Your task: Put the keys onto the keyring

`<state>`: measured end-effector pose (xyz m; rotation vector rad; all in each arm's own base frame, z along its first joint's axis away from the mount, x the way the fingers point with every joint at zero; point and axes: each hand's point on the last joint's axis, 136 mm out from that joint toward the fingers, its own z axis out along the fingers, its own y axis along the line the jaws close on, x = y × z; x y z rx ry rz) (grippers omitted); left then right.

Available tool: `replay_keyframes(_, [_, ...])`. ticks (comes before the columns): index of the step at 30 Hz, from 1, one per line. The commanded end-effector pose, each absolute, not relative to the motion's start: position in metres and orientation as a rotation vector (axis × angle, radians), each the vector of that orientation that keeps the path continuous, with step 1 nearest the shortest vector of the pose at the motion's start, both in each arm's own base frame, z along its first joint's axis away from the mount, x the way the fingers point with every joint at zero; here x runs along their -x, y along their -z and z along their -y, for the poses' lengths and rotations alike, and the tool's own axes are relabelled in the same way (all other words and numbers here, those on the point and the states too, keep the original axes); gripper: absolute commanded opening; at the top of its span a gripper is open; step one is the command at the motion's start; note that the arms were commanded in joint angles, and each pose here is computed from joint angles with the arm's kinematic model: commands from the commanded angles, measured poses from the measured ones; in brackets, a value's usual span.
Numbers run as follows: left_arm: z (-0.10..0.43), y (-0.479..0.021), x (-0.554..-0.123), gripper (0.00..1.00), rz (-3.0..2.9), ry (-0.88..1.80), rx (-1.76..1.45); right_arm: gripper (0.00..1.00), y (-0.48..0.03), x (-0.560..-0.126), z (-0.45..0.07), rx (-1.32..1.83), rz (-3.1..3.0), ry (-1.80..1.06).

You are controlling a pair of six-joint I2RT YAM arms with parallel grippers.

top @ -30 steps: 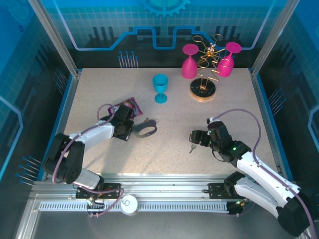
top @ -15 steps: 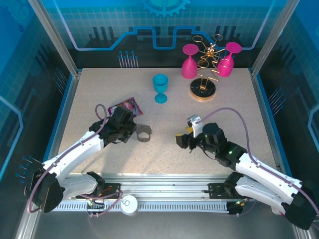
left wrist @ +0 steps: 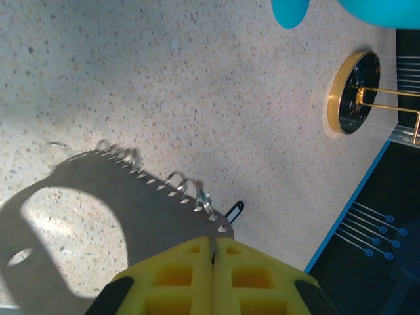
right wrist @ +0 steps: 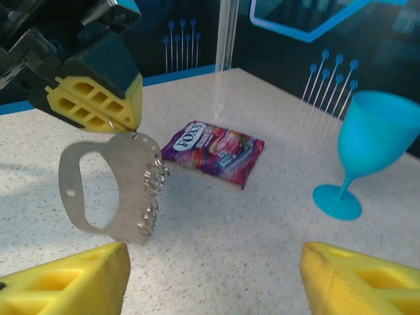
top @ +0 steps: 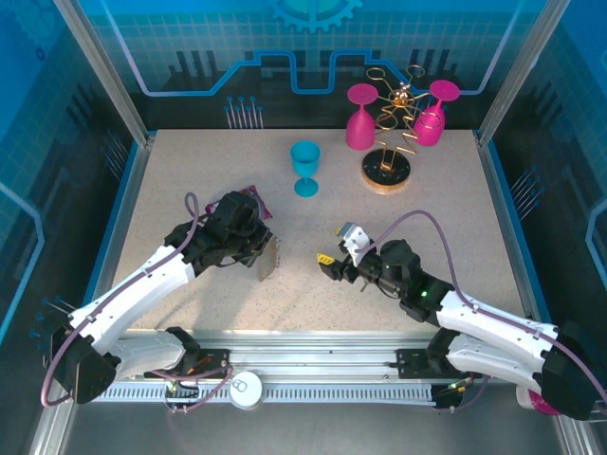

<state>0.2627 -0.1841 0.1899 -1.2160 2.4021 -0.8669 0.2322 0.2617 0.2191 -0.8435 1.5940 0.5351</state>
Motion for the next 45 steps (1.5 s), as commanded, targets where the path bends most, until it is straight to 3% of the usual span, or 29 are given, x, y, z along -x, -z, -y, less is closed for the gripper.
replay_keyframes(1, [0.199, -0.194, -0.253, 0.0, -2.452, 0.916, 1.257, 0.72, -0.247, -0.228, -0.27, 0.914, -1.415, -0.492])
replay_keyframes(6, [0.213, -0.192, -0.251, 0.0, -2.492, 0.939, 1.238, 0.68, -0.247, -0.23, -0.268, 0.954, -1.37, -0.438])
replay_keyframes(10, [0.225, -0.19, -0.251, 0.0, -2.509, 0.968, 1.223, 0.56, -0.24, -0.222, -0.272, 1.026, -1.318, -0.447])
replay_keyframes(21, [0.24, -0.183, -0.245, 0.0, -2.516, 0.998, 1.249, 0.41, -0.211, -0.215, -0.298, 1.126, -1.337, -0.537])
replay_keyframes(30, [0.241, -0.178, -0.236, 0.0, -2.513, 1.009, 1.347, 0.35, -0.186, -0.212, -0.316, 1.211, -1.238, -0.474])
replay_keyframes(45, [0.246, -0.173, -0.229, 0.0, -2.51, 1.043, 1.408, 0.28, -0.187, -0.212, -0.337, 1.229, -1.179, -0.467])
